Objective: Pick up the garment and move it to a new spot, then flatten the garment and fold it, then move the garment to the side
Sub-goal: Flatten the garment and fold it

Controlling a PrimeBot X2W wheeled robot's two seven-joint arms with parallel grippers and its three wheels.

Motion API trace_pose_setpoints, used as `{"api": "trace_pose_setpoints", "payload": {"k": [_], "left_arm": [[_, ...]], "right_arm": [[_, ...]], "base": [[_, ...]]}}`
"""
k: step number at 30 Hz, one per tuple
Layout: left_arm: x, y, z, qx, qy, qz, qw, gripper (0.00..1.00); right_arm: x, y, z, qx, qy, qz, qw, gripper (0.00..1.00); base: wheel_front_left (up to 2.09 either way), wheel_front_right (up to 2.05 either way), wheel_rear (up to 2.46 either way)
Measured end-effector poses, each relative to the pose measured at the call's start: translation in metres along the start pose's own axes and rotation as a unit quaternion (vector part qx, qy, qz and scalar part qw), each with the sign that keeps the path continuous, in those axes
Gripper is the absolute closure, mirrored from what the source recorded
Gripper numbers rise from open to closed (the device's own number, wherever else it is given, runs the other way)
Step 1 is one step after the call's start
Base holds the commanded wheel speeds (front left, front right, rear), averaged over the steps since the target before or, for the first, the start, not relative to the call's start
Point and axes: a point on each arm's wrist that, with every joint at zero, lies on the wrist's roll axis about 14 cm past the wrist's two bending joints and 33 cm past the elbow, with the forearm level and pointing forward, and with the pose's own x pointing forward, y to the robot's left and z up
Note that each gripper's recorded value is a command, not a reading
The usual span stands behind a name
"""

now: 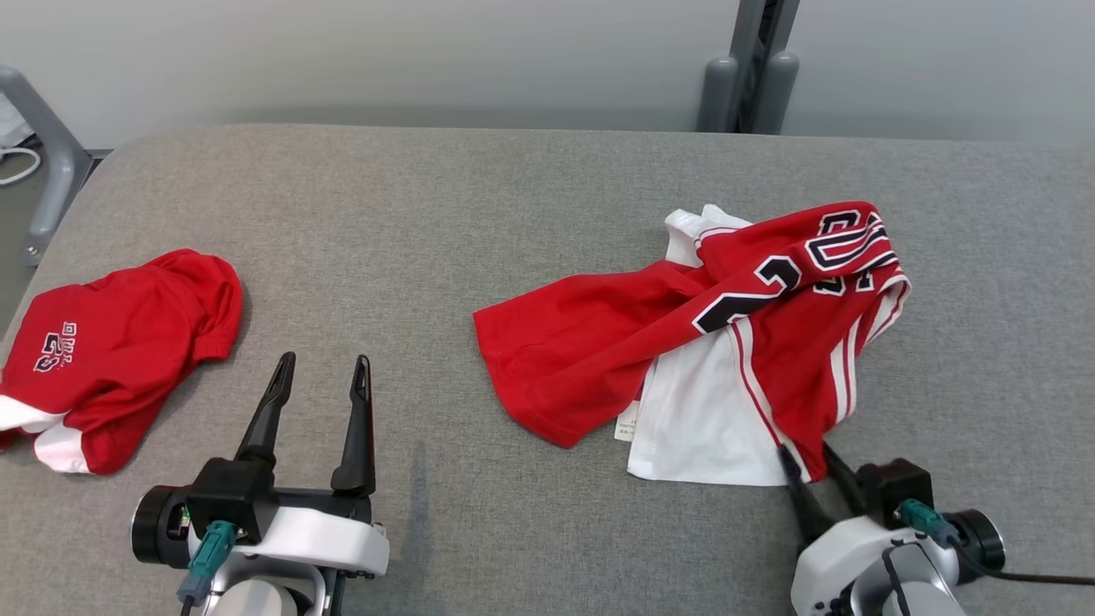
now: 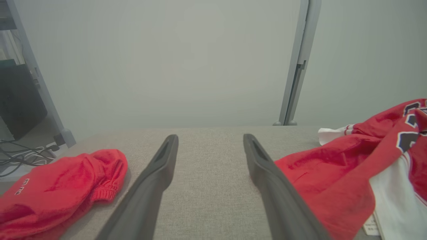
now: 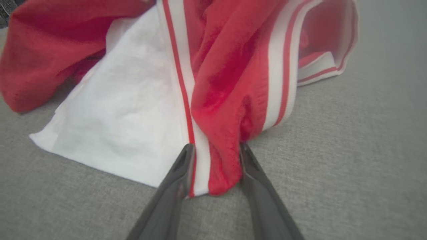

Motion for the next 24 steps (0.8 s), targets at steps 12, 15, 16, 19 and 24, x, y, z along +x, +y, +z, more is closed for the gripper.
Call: {"api": "trace_pose_setpoints", "payload": {"k": [12, 15, 16, 19, 24], "left_arm": [[0.003, -0.007, 0.002, -0.005, -0.005, -0.007, 1.000, 0.00], [0.006, -0.014, 0.004, -0.010, -0.007, -0.016, 1.000, 0.00], [0.007, -0.017, 0.004, -0.012, -0.008, -0.019, 1.000, 0.00], [0.010, -0.026, 0.004, -0.017, -0.008, -0.031, 0.999, 0.00], [0.013, -0.040, 0.001, -0.024, -0.005, -0.049, 0.999, 0.00]], "right_arm": [[-0.001, -0.036, 0.040, -0.002, -0.060, -0.054, 0.997, 1.00], [-0.012, -0.062, 0.052, -0.017, -0.078, -0.093, 0.992, 1.00], [-0.017, -0.071, 0.055, -0.025, -0.082, -0.106, 0.991, 1.00], [-0.032, -0.099, 0.060, -0.043, -0.084, -0.141, 0.985, 1.00], [-0.055, -0.145, 0.064, -0.064, -0.067, -0.196, 0.976, 1.00]], "base": [[0.00, 0.00, 0.00], [0.00, 0.00, 0.00], [0.00, 0.00, 0.00], [0.00, 0.00, 0.00], [0.00, 0.00, 0.00]]}}
